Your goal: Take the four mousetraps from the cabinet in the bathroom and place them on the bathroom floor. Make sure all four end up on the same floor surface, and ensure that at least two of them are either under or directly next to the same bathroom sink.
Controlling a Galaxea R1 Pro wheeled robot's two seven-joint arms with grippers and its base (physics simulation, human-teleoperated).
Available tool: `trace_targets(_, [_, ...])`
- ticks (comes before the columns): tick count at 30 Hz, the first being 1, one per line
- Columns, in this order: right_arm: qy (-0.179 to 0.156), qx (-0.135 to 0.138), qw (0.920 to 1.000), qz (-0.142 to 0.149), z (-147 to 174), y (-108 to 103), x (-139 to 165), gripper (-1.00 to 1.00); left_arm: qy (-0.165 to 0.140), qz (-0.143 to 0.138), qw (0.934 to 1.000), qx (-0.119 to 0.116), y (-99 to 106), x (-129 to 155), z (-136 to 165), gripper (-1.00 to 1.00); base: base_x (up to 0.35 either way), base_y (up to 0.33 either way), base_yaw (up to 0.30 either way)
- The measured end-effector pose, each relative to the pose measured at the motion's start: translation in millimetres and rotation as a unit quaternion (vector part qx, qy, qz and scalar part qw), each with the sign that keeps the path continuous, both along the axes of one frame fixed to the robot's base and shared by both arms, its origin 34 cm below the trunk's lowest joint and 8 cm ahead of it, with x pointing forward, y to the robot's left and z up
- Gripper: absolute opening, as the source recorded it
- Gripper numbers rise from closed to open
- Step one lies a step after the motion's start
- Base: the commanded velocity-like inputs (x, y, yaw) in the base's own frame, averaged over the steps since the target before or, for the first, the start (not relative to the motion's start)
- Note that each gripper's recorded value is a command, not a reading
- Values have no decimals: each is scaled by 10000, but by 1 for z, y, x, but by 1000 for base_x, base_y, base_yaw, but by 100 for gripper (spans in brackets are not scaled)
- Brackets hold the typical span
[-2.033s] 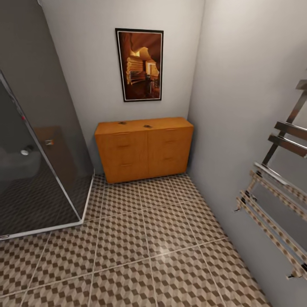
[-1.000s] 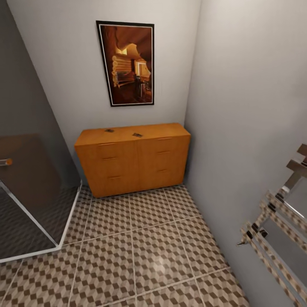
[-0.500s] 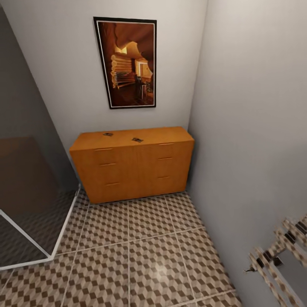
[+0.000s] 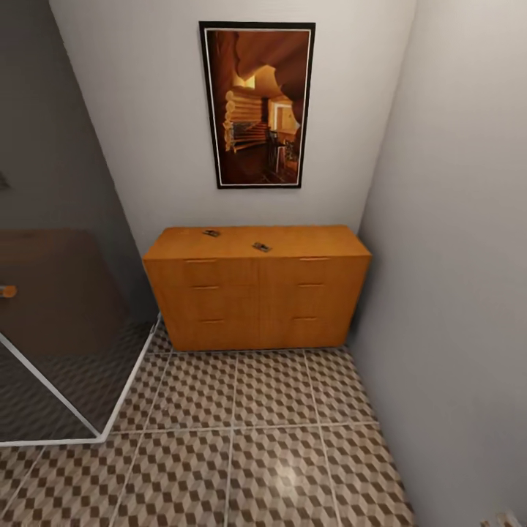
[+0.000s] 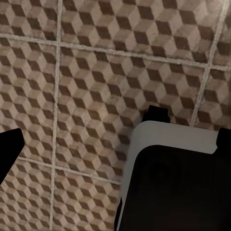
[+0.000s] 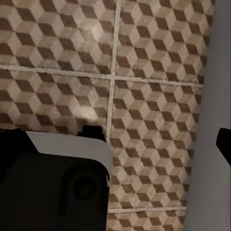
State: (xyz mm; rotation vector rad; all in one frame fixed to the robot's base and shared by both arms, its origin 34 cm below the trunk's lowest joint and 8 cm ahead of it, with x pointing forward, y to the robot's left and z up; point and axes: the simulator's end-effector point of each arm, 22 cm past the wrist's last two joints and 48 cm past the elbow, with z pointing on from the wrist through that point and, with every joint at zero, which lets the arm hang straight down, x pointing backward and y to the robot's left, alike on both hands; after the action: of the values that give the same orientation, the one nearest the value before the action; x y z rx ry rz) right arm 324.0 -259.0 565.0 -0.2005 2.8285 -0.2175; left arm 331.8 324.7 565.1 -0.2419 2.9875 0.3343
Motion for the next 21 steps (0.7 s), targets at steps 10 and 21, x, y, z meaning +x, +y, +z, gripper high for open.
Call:
trace_targets(10, [59,4,10000,46,-1,-2,-4,100,5,0,10000,-1,0,0,0,100,277,-103,50])
trace_targets(21, [80,177,9998,77,-2,7,-6,100,5,0,10000,-1,0,0,0,100,216,-78,1])
